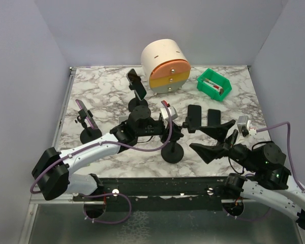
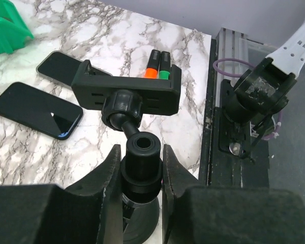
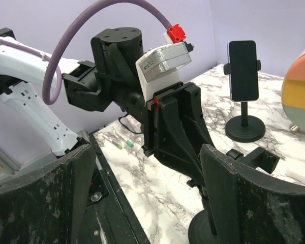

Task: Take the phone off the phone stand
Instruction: Pick up the phone stand at the center of the board.

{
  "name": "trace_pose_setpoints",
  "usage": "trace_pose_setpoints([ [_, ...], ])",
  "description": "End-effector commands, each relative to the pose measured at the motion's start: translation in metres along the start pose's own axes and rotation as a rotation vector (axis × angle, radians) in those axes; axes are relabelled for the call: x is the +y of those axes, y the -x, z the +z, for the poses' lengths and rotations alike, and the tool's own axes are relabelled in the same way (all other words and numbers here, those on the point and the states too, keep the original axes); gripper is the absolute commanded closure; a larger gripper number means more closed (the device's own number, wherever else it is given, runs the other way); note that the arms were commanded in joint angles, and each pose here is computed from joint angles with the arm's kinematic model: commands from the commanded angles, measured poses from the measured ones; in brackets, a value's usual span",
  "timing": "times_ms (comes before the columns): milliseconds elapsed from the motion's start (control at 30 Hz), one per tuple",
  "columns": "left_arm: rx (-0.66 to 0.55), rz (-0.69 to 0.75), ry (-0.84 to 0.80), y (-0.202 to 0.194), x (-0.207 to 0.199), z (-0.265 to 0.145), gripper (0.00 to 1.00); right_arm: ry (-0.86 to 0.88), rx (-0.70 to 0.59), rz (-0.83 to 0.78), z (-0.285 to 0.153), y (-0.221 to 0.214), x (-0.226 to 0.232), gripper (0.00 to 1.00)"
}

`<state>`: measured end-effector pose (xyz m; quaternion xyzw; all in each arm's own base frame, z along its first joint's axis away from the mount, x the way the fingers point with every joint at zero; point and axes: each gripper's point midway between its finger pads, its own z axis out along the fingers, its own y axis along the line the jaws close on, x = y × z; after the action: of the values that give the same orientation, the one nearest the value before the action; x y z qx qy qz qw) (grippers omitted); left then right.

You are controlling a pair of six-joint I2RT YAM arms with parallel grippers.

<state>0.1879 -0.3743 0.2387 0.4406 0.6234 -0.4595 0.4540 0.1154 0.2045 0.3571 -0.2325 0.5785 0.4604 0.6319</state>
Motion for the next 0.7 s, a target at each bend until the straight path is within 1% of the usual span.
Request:
trace_pose_setpoints([
  [0,-0.024,0.033,0.001,0.018,-0.002,0.001,0.99,-0.031,-0.012,-0.011,-0.005,0.008,-0.004,0.11],
  [100,-0.069,0.055,0.046,0.042,0.0,-0.008,1.0,-0.03,-0.016,-0.022,-0.005,0.01,-0.004,0.11],
  [167,-0.11,0.073,0.075,0.068,-0.002,-0.018,1.0,-0.03,-0.02,-0.028,-0.005,0.012,-0.004,0.11],
  [233,-0.136,0.089,0.156,0.099,0.003,-0.033,1.0,-0.031,-0.022,-0.033,-0.005,0.013,-0.005,0.11],
  [333,-0.132,0.119,0.307,0.142,0.015,-0.06,1.0,-0.031,-0.024,-0.04,-0.005,0.014,-0.005,0.11],
  [367,-0.118,0.139,0.361,0.15,0.02,-0.07,1.0,-0.031,-0.024,-0.043,-0.005,0.014,-0.005,0.11],
  [500,-0.129,0.227,0.537,0.191,0.035,-0.108,1.0,-0.024,-0.021,-0.056,-0.004,0.012,-0.004,0.11],
  [567,-0.129,0.246,0.612,0.21,0.04,-0.125,1.0,-0.023,-0.022,-0.063,-0.004,0.012,-0.004,0.11],
  [667,-0.116,0.247,0.752,0.225,0.053,-0.149,1.0,-0.021,-0.022,-0.07,-0.004,0.013,-0.004,0.11],
])
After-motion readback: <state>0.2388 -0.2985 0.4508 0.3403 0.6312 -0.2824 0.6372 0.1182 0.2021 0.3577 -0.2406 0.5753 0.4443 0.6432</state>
